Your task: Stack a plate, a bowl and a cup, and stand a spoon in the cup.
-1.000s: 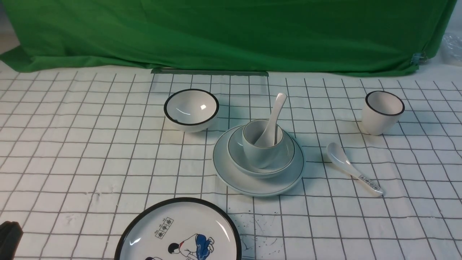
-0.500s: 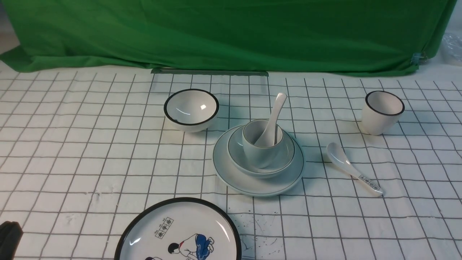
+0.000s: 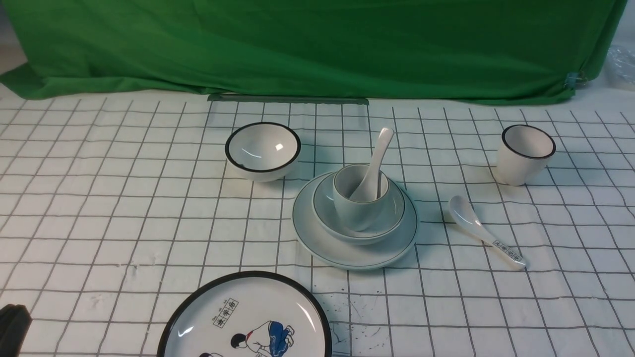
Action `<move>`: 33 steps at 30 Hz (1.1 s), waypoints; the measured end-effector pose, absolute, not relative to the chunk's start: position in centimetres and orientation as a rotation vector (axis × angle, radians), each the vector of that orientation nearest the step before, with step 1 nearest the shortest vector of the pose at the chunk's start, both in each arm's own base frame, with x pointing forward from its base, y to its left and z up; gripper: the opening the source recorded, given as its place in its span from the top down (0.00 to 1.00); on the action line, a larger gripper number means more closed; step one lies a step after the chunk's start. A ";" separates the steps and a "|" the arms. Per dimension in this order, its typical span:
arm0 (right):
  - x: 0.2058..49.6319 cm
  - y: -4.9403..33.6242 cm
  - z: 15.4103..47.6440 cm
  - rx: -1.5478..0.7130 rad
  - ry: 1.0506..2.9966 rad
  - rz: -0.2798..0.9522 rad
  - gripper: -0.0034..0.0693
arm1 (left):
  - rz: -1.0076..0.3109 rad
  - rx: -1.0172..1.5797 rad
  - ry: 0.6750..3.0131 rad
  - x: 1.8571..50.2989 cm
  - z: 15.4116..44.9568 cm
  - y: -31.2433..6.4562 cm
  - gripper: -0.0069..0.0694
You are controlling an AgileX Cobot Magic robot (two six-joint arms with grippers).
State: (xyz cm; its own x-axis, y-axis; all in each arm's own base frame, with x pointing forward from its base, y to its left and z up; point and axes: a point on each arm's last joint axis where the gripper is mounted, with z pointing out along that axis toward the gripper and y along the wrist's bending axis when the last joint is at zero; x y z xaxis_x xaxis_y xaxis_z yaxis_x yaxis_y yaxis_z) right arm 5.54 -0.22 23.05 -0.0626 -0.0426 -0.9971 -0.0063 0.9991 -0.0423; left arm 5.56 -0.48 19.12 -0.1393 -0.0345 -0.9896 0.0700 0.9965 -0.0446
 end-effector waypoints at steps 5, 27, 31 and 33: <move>5.4 -0.7 18.3 0.049 1.818 -0.064 0.63 | -0.090 0.027 1.709 5.6 19.1 -0.5 0.91; 5.3 -0.8 17.7 0.072 1.863 -0.054 0.63 | -0.078 0.035 1.711 5.6 19.1 -0.5 0.91; 5.3 -0.8 17.7 0.074 1.862 -0.053 0.63 | -0.078 0.035 1.711 5.6 19.1 -0.5 0.91; 5.3 -0.8 17.7 0.074 1.862 -0.053 0.63 | -0.078 0.035 1.711 5.6 19.1 -0.5 0.91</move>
